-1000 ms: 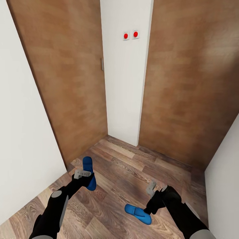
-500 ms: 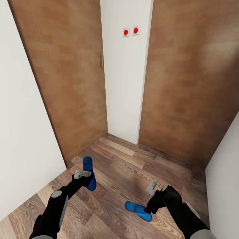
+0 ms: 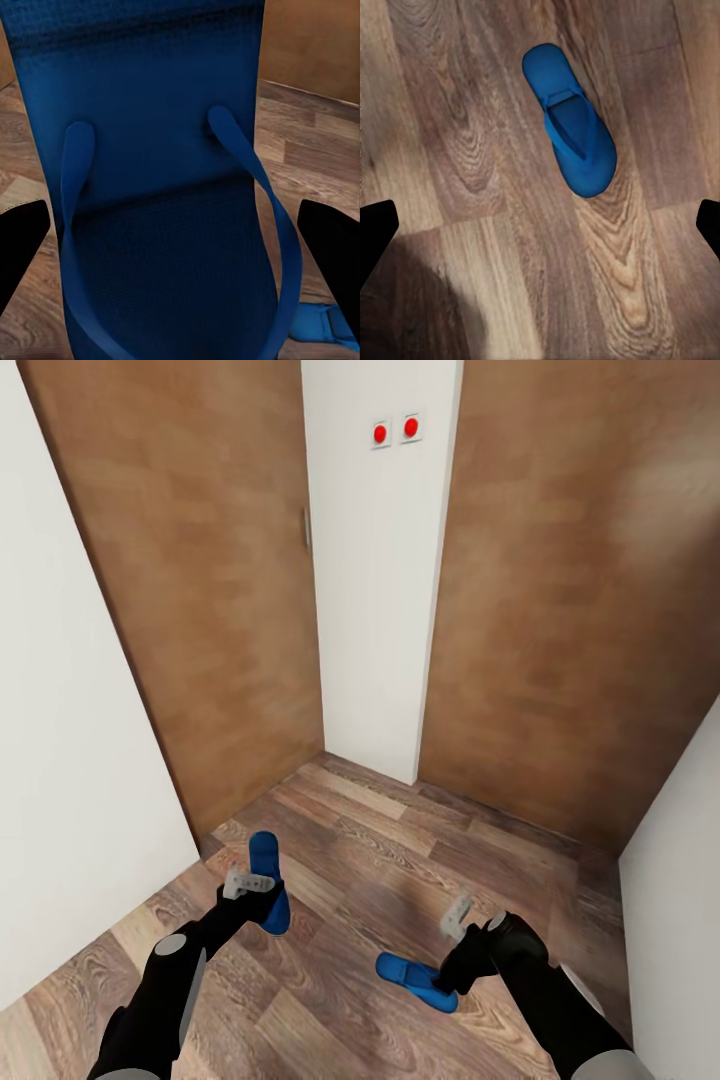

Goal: In the bedroom, move the book from the bed onto either nightstand, and place the two sandals side by side next to the bed.

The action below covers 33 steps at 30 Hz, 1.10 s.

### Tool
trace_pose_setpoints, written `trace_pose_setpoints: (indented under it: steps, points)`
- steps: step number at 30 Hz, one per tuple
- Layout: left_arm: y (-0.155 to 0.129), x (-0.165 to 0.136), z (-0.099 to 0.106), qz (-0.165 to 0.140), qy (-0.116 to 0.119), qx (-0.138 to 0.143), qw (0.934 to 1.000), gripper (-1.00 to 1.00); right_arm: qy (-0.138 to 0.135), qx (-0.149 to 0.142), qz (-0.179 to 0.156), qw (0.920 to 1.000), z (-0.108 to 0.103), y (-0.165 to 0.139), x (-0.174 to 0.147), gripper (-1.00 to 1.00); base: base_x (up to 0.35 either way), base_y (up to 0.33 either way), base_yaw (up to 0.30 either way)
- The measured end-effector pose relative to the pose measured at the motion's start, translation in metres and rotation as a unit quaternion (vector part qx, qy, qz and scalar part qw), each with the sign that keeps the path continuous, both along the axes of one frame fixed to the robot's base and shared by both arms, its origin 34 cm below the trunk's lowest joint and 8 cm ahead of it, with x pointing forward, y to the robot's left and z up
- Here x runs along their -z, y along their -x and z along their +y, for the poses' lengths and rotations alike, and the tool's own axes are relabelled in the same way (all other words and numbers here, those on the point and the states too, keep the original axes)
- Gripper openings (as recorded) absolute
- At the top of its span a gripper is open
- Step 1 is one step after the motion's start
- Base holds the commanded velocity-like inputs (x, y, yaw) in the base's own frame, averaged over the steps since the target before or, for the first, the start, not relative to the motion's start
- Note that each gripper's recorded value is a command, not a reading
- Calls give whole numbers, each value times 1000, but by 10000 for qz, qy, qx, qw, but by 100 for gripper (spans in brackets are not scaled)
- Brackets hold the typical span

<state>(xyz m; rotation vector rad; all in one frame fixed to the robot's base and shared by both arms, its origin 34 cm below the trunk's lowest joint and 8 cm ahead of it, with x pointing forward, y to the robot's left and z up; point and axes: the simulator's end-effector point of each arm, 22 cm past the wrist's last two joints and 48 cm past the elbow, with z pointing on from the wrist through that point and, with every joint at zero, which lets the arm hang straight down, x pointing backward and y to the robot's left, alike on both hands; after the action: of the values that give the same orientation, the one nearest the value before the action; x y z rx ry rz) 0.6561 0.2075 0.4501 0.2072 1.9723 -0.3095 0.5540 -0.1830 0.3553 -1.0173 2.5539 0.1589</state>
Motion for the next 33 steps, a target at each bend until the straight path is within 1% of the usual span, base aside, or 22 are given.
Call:
trace_pose_setpoints:
  steps: [12, 25, 29, 33]
  points:
    - [4, 29, 0, 245, 0, 0, 9997, -100, 3, -63, 236, 9997, 7, 9, 24, 100, 0, 0, 0]
    - [4, 29, 0, 243, 6, 4, 9997, -100, 7, -74, 236, 9997, 7, 9, 24, 100, 4, 0, 0]
    - [4, 29, 0, 241, 3, 0, 9997, -100, 9, -69, 244, 9997, 7, 9, 24, 100, 236, 0, 0]
    - [4, 29, 0, 243, 4, 1, 9997, -100, 4, -70, 248, 9997, 7, 9, 25, 100, 112, 0, 0]
